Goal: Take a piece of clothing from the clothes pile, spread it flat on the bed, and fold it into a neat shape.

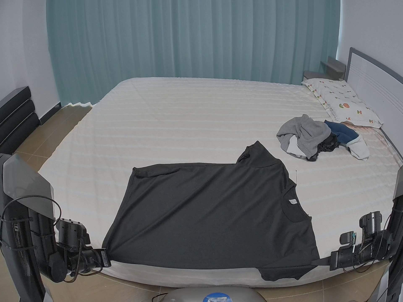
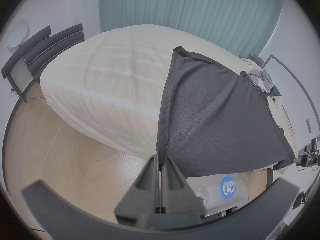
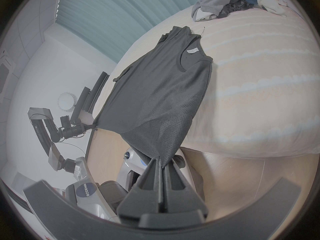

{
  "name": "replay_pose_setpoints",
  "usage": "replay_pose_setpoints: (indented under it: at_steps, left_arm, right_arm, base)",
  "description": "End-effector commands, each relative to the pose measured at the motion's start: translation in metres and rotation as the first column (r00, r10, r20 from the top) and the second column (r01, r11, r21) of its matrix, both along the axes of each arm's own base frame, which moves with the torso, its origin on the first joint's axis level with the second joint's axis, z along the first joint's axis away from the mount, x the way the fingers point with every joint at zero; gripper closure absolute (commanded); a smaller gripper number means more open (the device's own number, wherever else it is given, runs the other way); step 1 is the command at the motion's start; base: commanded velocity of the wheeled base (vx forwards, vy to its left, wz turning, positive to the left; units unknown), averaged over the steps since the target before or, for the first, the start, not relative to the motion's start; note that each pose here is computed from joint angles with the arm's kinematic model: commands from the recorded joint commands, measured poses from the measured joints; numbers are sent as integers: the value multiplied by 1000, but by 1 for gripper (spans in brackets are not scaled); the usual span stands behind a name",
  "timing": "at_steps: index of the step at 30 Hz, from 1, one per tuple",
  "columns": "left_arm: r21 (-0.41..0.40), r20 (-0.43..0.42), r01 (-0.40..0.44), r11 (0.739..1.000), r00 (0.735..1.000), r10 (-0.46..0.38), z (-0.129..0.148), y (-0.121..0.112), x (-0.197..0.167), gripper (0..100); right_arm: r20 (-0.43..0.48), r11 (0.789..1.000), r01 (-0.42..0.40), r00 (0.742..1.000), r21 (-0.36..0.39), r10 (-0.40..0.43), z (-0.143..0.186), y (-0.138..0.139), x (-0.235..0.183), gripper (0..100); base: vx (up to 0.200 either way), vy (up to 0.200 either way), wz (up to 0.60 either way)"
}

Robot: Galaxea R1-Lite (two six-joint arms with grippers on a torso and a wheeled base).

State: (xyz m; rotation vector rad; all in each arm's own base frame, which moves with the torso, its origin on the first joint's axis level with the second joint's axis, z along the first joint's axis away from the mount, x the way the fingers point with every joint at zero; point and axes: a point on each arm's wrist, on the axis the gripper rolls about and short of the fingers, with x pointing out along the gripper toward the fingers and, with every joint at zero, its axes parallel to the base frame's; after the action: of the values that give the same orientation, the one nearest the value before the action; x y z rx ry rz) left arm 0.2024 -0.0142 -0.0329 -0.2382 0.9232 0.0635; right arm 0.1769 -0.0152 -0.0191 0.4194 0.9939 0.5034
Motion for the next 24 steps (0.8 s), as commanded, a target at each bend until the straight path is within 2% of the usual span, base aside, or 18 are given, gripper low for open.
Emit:
replay_pose_setpoints:
  at_steps: [1,5,15,20,24]
  left_arm:
    - [4,-33,2,1000,999,-2,-1,0,-6,100]
    - [29,-67,39,999,997,-37,0,0,-10,100]
    - [41,-105,64,997,993,-59,4,1,-15,100]
    - [27,-46,52,998,998,-51,12,1,-11,100]
    - [-35,39,-25,999,999,27,20,0,1,100]
  right_arm:
    - [2,1000,-2,1000,-3,2,4,1,-5,100]
    - [-2,1000,-8,1000,-5,8,4,1,-6,100]
    - [-25,1000,-13,1000,-4,13,12,2,-14,100]
    - [23,1000,-15,1000,-8,15,19,3,-13,100]
    - [89,1000,-21,996,-6,21,26,3,-8,100]
  base:
    - [0,0,0]
    - [0,0,0]
    - [0,0,0]
    - [0,0,0]
    - [0,0,0]
